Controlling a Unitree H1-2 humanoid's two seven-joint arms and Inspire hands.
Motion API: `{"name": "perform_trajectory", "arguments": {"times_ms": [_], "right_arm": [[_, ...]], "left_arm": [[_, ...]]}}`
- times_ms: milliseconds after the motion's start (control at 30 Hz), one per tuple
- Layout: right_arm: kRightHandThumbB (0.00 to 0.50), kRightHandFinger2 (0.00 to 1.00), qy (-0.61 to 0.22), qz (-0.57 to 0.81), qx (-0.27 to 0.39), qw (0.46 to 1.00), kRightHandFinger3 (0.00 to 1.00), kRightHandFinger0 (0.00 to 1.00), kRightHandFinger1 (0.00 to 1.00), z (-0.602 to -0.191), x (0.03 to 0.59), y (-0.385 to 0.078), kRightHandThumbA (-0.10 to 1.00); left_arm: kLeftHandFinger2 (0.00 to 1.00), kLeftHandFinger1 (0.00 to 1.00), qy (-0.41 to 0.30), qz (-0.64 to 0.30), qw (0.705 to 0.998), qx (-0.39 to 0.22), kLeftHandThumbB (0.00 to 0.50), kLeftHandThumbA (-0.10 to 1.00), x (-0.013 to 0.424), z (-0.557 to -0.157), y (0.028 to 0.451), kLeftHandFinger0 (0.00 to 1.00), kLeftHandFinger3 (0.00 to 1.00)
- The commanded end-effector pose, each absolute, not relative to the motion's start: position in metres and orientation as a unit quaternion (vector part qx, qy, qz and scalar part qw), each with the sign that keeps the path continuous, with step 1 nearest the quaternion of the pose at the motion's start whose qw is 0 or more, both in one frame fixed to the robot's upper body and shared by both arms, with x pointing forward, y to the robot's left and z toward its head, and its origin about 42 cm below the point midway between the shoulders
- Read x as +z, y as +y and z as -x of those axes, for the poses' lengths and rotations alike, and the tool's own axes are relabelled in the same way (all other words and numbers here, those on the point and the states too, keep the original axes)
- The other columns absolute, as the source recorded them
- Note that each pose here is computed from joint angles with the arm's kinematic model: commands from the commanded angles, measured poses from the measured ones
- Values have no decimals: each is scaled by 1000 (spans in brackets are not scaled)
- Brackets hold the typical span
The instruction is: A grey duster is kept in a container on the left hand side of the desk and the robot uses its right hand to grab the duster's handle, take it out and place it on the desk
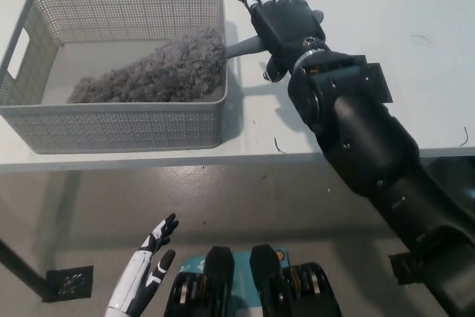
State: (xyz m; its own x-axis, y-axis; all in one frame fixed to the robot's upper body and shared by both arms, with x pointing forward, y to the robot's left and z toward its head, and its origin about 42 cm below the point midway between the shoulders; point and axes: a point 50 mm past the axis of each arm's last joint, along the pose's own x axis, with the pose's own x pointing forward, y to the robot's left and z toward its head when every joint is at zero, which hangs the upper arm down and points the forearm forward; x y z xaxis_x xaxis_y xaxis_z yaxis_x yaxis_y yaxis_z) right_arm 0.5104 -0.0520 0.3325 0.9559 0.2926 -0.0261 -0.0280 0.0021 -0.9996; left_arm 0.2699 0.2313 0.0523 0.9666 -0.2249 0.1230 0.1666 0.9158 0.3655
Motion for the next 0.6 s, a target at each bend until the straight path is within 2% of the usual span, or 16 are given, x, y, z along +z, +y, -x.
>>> {"name": "perform_trajectory", "arguments": {"times_ms": [0, 133, 267, 300, 333, 367, 400, 433, 467, 500, 533, 567], "right_arm": [[500, 1000, -113, 704, 73, 697, 1000, 1000, 1000, -523, 377, -35, 934], [500, 1000, -126, 696, 57, 705, 1000, 1000, 1000, -543, 353, -27, 832], [500, 1000, -261, 659, -29, 705, 1000, 1000, 981, -544, 342, -14, 729], [481, 654, -292, 642, -42, 708, 839, 509, 530, -542, 350, -7, 590], [485, 607, -304, 634, -46, 710, 782, 452, 504, -542, 355, -4, 571], [468, 478, -309, 621, -40, 719, 633, 227, 361, -542, 357, 0, 484], [443, 420, -309, 615, -36, 724, 527, 92, 276, -541, 357, 2, 432], [435, 431, -309, 609, -34, 730, 491, 47, 273, -542, 356, 3, 418], [315, 264, -316, 594, -29, 740, 258, 2, 99, -542, 351, 2, 239], [251, 236, -321, 574, -22, 753, 232, 0, 38, -542, 344, 0, 148], [186, 298, -320, 556, -17, 767, 304, 0, 20, -542, 336, -4, 23], [116, 430, -315, 544, -14, 778, 472, 0, 53, -542, 329, -7, -10]], "left_arm": [[1000, 1000, -123, -191, 968, -110, 163, 1000, 66, -275, 233, 1000, 1000], [1000, 1000, -122, -192, 967, -117, 154, 1000, 65, -274, 232, 1000, 1000], [1000, 1000, -123, -195, 965, -123, 153, 1000, 66, -272, 231, 1000, 1000], [1000, 1000, -122, -194, 966, -123, 163, 1000, 67, -274, 230, 1000, 1000], [1000, 1000, -122, -192, 966, -124, 164, 1000, 68, -276, 229, 1000, 1000], [1000, 1000, -121, -191, 966, -123, 167, 1000, 68, -276, 229, 1000, 1000], [1000, 1000, -121, -191, 966, -123, 162, 1000, 68, -277, 229, 1000, 1000], [1000, 1000, -121, -192, 966, -124, 162, 1000, 68, -278, 229, 1000, 1000], [1000, 1000, -122, -195, 965, -126, 162, 1000, 69, -279, 228, 1000, 1000], [1000, 1000, -125, -197, 964, -127, 156, 1000, 70, -280, 228, 1000, 1000], [1000, 1000, -126, -198, 963, -131, 155, 1000, 71, -280, 228, 1000, 1000], [1000, 1000, -126, -200, 962, -133, 155, 1000, 71, -281, 228, 1000, 1000]]}}
